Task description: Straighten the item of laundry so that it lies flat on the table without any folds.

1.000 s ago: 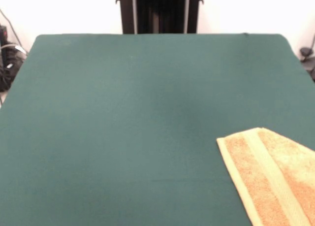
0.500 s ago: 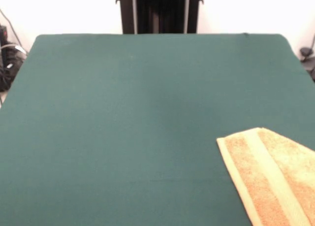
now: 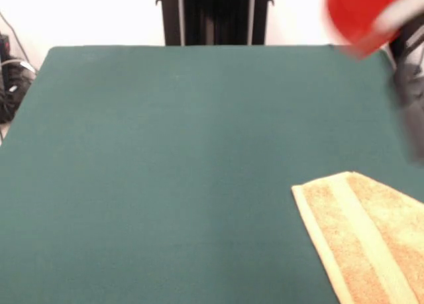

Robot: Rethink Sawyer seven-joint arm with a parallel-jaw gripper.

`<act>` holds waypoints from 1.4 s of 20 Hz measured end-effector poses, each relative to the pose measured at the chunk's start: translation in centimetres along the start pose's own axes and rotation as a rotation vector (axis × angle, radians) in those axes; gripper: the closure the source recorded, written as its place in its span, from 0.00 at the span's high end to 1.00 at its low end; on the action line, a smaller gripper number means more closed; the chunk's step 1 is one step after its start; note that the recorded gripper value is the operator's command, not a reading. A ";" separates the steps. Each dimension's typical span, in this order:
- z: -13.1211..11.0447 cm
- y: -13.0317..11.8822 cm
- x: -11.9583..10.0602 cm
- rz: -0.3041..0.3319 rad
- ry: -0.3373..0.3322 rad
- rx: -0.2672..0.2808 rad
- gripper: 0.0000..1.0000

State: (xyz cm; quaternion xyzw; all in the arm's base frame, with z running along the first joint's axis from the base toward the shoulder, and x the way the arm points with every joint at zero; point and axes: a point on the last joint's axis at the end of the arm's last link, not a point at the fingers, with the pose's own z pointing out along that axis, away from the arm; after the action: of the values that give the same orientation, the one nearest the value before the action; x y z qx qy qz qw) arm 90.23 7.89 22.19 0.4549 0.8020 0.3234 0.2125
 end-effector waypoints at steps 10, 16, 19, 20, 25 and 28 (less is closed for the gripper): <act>3.8 -11.0 -2.9 -0.134 -0.069 0.200 1.00; 3.9 -14.9 -3.9 -0.184 -0.074 0.258 1.00; 3.6 -15.8 -4.0 -0.192 -0.072 0.272 1.00; 3.5 -15.8 -3.9 -0.195 -0.070 0.274 1.00; 2.5 -14.3 -3.4 -0.213 -0.074 0.266 1.00; 1.3 -12.8 -3.6 -0.226 -0.088 0.253 1.00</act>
State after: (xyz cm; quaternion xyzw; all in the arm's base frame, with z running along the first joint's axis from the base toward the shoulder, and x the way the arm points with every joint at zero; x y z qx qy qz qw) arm 85.29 0.44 12.32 0.3988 0.8722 0.1738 0.2237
